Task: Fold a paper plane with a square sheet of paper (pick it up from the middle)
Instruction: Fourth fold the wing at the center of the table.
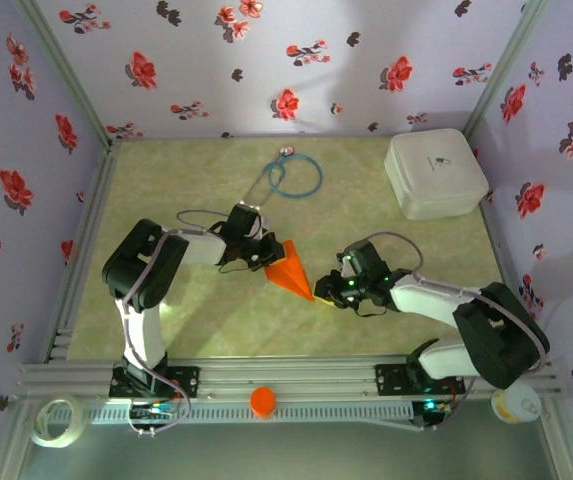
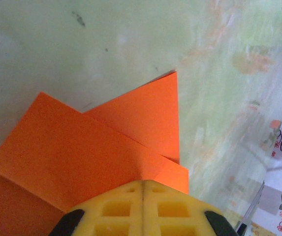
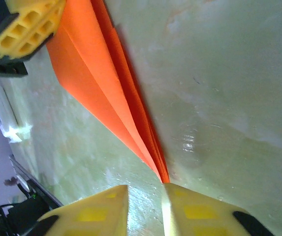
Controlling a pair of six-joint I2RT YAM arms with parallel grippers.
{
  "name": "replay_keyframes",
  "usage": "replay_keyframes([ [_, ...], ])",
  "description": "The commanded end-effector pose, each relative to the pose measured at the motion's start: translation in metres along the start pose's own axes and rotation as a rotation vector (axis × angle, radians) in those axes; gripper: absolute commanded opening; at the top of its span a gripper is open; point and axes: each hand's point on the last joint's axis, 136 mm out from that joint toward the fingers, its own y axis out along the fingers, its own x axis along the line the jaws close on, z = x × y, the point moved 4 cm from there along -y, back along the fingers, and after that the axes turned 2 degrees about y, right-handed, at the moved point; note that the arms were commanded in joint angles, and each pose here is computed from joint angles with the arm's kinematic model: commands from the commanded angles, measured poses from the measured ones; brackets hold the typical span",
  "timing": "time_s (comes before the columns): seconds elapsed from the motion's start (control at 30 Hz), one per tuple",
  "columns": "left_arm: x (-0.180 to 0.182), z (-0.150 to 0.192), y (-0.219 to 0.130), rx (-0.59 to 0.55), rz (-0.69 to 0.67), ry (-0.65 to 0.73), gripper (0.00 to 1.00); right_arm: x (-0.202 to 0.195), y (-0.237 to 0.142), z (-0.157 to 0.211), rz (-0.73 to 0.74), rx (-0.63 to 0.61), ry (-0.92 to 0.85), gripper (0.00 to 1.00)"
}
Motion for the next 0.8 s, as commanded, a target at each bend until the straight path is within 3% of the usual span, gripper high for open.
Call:
replay_keyframes([
  [0.0,0.031,0.014,-0.001,0.027,-0.102,-0.079,0.00,-0.003,-0.002,-0.002,0.002,-0.028,0.068,0.31],
  [0.4,0.030,0.013,-0.001,0.021,-0.089,-0.090,0.00,-0.002,0.016,0.005,-0.021,0.053,0.097,0.32],
  [0.6,0.030,0.013,0.000,0.022,-0.088,-0.090,0.00,-0.009,0.021,0.006,0.014,0.053,0.111,0.32],
  [0.77,0.029,0.012,0.000,0.021,-0.083,-0.090,0.00,0.003,0.021,0.000,-0.049,0.033,0.090,0.32],
])
